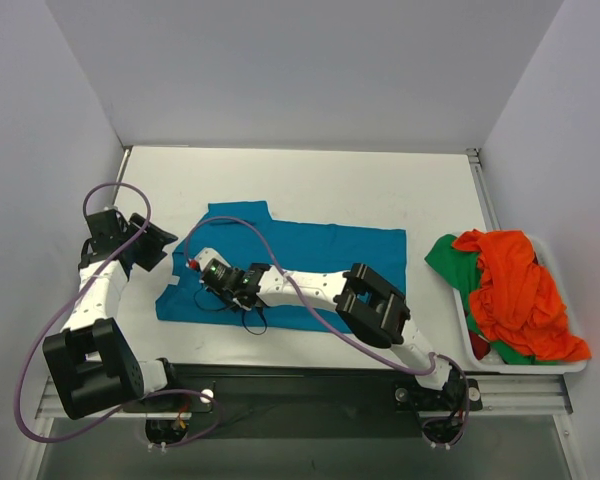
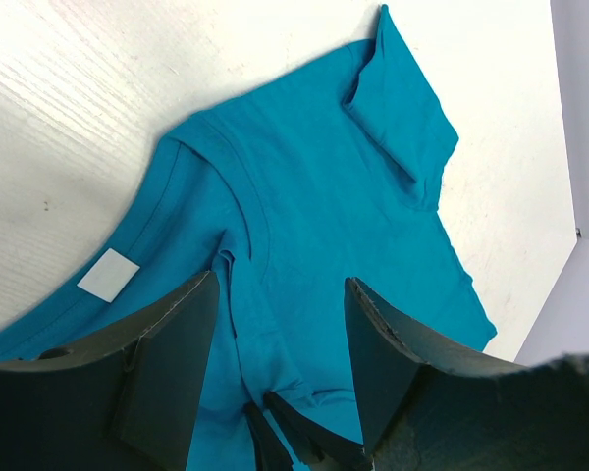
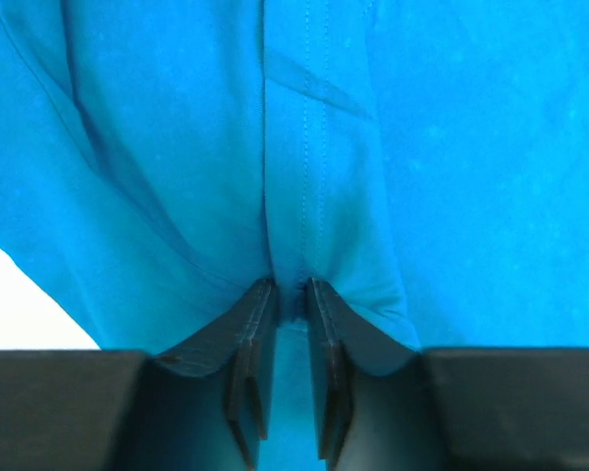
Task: Fold and stack the t-shirts
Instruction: Fold the flattened tshirt in 1/3 of the way
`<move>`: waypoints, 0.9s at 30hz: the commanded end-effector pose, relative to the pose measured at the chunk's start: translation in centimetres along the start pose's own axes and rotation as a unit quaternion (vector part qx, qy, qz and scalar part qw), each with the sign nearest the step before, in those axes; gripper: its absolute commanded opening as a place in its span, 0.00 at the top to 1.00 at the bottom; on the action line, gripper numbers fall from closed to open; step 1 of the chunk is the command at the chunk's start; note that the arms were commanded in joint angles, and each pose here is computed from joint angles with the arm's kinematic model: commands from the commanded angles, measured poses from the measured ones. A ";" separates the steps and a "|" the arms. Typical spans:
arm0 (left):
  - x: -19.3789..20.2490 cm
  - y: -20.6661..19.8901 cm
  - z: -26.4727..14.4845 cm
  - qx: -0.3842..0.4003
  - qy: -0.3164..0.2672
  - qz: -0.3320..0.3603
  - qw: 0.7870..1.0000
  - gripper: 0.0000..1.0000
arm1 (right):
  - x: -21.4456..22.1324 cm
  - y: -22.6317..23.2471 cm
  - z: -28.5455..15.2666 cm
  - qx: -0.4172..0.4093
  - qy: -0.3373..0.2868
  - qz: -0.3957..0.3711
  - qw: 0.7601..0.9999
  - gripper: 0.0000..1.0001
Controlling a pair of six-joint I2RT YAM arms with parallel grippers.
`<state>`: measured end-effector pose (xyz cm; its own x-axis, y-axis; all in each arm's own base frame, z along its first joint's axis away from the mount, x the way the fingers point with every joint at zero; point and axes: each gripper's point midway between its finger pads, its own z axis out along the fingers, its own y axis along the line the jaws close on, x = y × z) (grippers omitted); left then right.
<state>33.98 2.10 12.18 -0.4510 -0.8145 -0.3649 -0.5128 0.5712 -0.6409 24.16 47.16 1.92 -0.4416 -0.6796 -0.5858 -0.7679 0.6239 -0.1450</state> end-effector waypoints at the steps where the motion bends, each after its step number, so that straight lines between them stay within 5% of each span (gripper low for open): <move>1: -1.0 -1.0 -0.2 0.020 -0.012 0.014 1.000 0.36 | 0.2 -1.2 0.0 0.011 0.008 0.010 1.000 0.82; 12: -0.9 -1.0 -0.2 0.021 -0.011 0.013 1.000 0.36 | -1.8 -3.5 -1.2 -0.016 -0.007 0.085 0.996 0.92; 27: 1.5 3.0 -0.2 -0.054 -0.023 -0.010 0.998 0.37 | -3.0 -2.2 -1.9 -0.079 -0.014 0.135 0.988 0.79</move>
<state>32.50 2.38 10.21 -0.4350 -0.8254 -0.3599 -0.5695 0.5618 -0.6000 26.46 46.34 2.20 -0.6201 -0.5349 -0.5740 -0.6938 0.7154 0.0828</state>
